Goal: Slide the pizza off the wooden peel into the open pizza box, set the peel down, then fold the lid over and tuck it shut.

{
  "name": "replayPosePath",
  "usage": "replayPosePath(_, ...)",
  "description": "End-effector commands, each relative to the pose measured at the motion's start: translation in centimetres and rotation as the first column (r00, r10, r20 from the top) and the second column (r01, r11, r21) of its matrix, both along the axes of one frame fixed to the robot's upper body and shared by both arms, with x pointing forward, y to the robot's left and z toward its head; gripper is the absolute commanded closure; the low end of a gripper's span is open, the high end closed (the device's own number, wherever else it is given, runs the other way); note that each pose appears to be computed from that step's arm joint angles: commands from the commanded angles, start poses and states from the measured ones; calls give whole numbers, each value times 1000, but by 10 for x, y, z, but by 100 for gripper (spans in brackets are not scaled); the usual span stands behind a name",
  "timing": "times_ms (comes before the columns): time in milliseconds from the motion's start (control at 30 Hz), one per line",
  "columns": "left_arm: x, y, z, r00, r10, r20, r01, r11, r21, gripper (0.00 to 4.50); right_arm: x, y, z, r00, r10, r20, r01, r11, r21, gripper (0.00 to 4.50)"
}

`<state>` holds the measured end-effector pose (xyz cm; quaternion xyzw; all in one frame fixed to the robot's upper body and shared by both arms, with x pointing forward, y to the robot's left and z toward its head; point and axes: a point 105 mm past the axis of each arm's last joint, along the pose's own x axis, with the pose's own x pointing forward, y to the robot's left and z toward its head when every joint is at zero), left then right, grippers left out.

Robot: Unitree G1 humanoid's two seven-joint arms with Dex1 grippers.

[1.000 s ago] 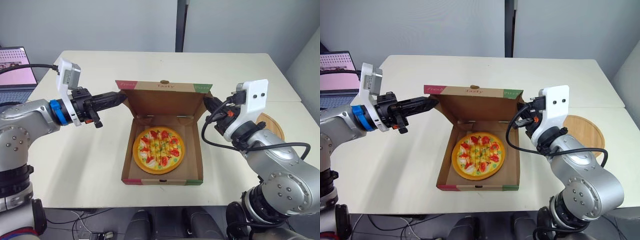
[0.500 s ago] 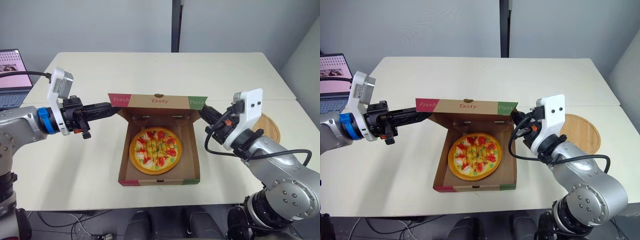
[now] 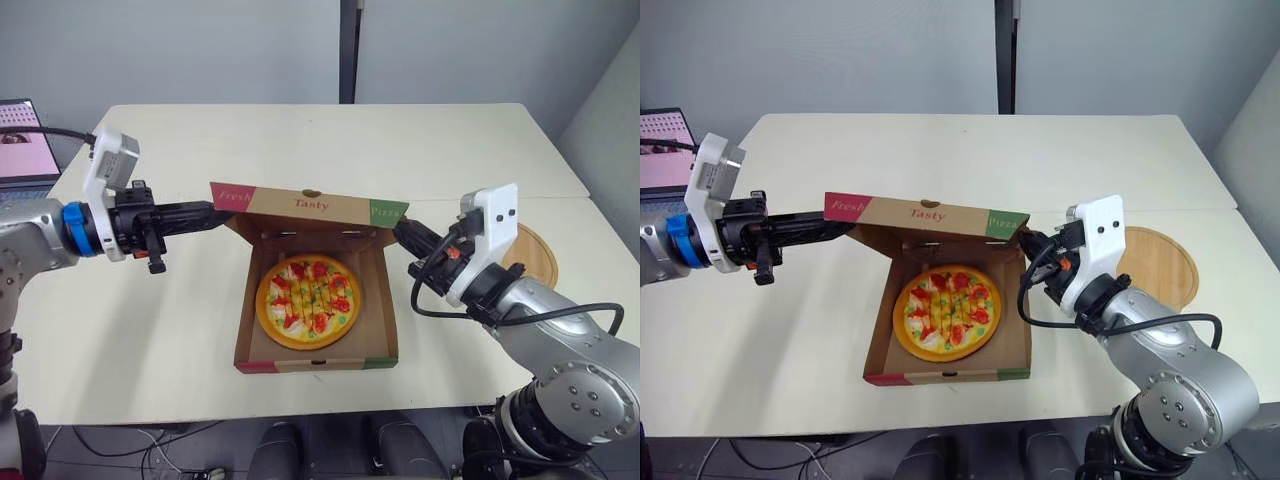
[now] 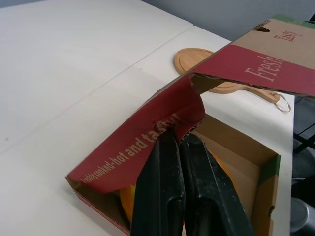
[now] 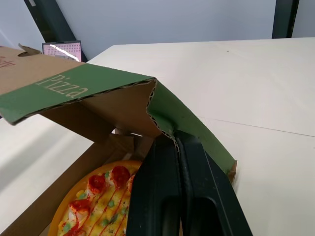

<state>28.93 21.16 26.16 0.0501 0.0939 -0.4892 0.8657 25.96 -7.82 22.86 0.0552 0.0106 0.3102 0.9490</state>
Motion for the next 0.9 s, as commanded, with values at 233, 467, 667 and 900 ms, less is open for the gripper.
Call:
replayPosePath(233,6,2,22,994,-20,112,15,999,48,446,1,8,16,996,56,64,-55,998,-23,450)
replayPosePath(467,-1,-2,25,994,-63,85,59,997,46,446,0,8,17,994,82,66,-81,996,-29,450)
replayPosePath(667,-21,-5,18,996,-91,-4,91,996,22,446,-6,12,14,990,132,47,-131,991,-16,450)
replayPosePath(900,-33,3,6,996,-57,-63,58,998,14,446,-17,18,3,982,187,8,-187,982,12,450)
